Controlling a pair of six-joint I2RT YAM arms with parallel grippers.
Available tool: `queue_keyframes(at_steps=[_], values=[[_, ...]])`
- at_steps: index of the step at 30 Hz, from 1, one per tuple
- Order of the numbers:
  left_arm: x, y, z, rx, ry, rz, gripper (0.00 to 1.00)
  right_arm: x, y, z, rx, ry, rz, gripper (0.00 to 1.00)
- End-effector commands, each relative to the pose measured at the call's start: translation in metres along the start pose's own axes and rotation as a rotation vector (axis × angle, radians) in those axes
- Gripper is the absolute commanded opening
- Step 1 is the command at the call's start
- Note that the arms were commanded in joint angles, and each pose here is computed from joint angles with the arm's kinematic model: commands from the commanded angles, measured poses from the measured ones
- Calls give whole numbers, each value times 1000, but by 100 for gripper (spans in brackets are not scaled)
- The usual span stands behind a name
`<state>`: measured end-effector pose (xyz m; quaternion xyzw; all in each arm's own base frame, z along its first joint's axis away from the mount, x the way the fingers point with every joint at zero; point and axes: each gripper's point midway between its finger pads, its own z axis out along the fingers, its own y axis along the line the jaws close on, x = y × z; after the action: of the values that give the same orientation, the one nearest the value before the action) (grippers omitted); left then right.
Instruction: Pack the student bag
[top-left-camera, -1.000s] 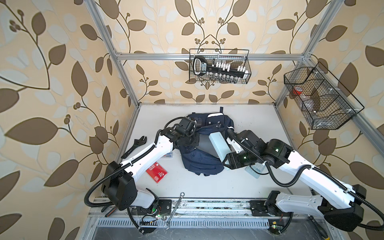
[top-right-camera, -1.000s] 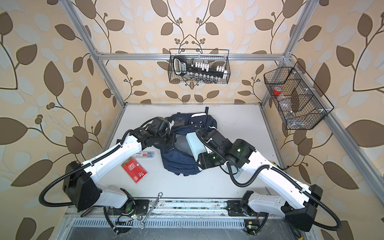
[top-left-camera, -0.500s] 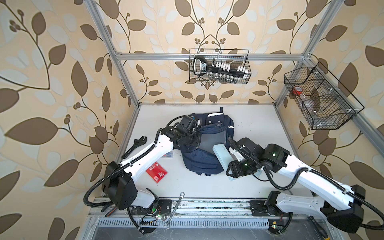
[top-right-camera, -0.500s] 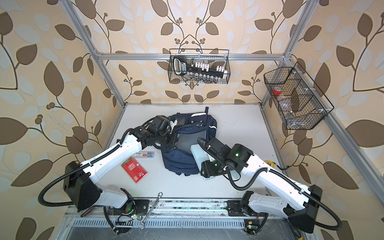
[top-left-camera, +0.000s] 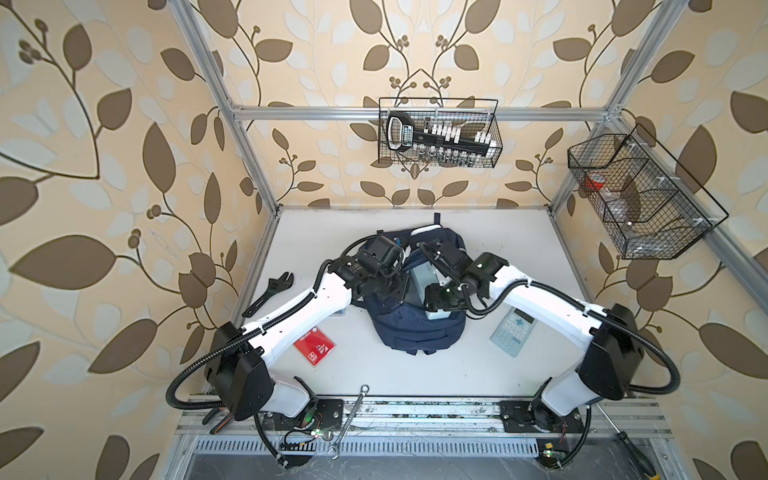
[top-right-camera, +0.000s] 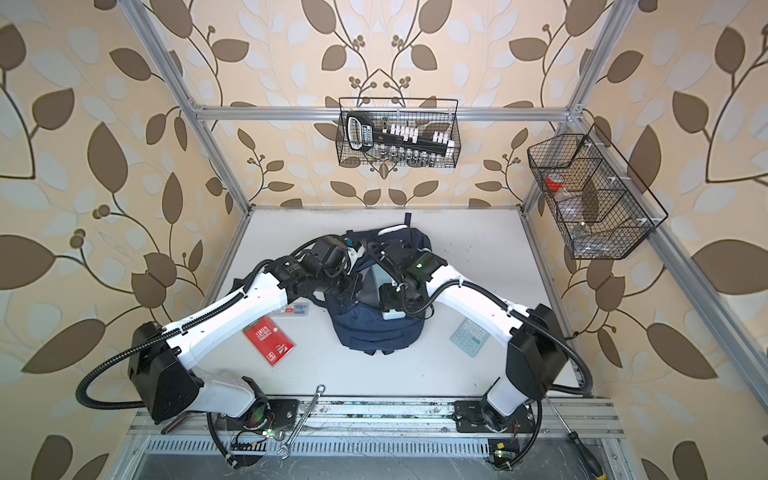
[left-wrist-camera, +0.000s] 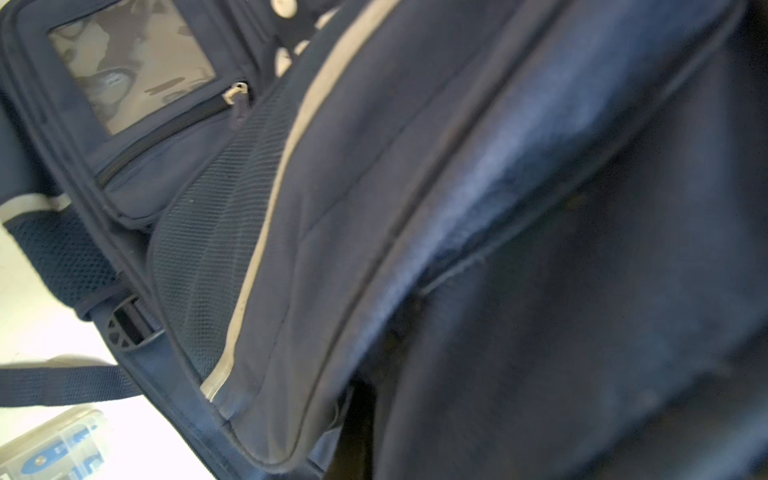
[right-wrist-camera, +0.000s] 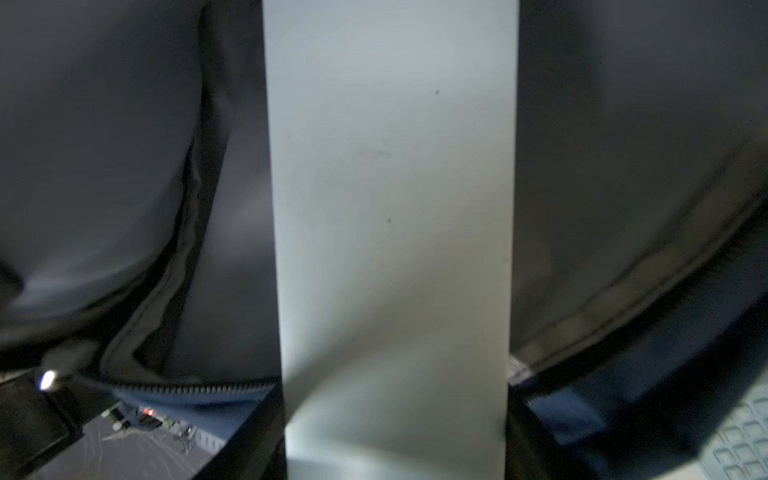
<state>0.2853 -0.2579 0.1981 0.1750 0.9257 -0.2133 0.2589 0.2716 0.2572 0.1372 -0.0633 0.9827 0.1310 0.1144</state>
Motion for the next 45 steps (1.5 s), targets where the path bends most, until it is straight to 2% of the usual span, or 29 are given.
queue_keyframes(at_steps=[1,3,8,11,16,17,19,21,22,23,24,26,27,31,33,40,45], values=[[-51,-49,-43,182,-203,60,0,-57,18,-4,-30,-196,25,67],[-51,-44,-42,157,-205,52,0,-55,16,-8,-24,-206,26,75],[-48,-34,-38,113,-216,50,0,-35,-3,-31,24,-268,24,87],[-48,-33,-36,109,-224,54,0,-25,-19,-58,81,-362,56,99],[-48,-37,-35,136,-231,60,0,-11,-65,-93,148,-519,152,99],[-49,-39,-36,146,-235,56,0,-8,-78,-99,151,-538,187,96],[-49,-41,-38,159,-241,53,0,-2,-90,-98,77,-512,220,81],[-49,-43,-40,170,-247,60,0,7,-95,-92,15,-447,203,48],[-49,-43,-40,172,-245,62,0,12,-104,-90,45,-428,211,40],[-48,-43,-40,173,-241,67,0,18,-120,-90,117,-424,229,39],[-48,-44,-40,177,-239,71,0,26,-142,-90,212,-418,268,44],[-46,-45,-39,186,-231,81,0,42,-180,-85,345,-385,368,75],[-46,-46,-39,189,-231,83,0,53,-200,-80,409,-351,436,85],[-43,-48,-39,206,-229,90,0,90,-237,-48,503,-233,612,98],[-42,-48,-39,210,-228,87,0,100,-242,-36,519,-205,641,99],[-37,-48,-38,217,-218,89,0,105,-234,-8,404,-188,738,100],[-36,-48,-38,222,-221,89,0,113,-229,12,356,-140,740,100]])
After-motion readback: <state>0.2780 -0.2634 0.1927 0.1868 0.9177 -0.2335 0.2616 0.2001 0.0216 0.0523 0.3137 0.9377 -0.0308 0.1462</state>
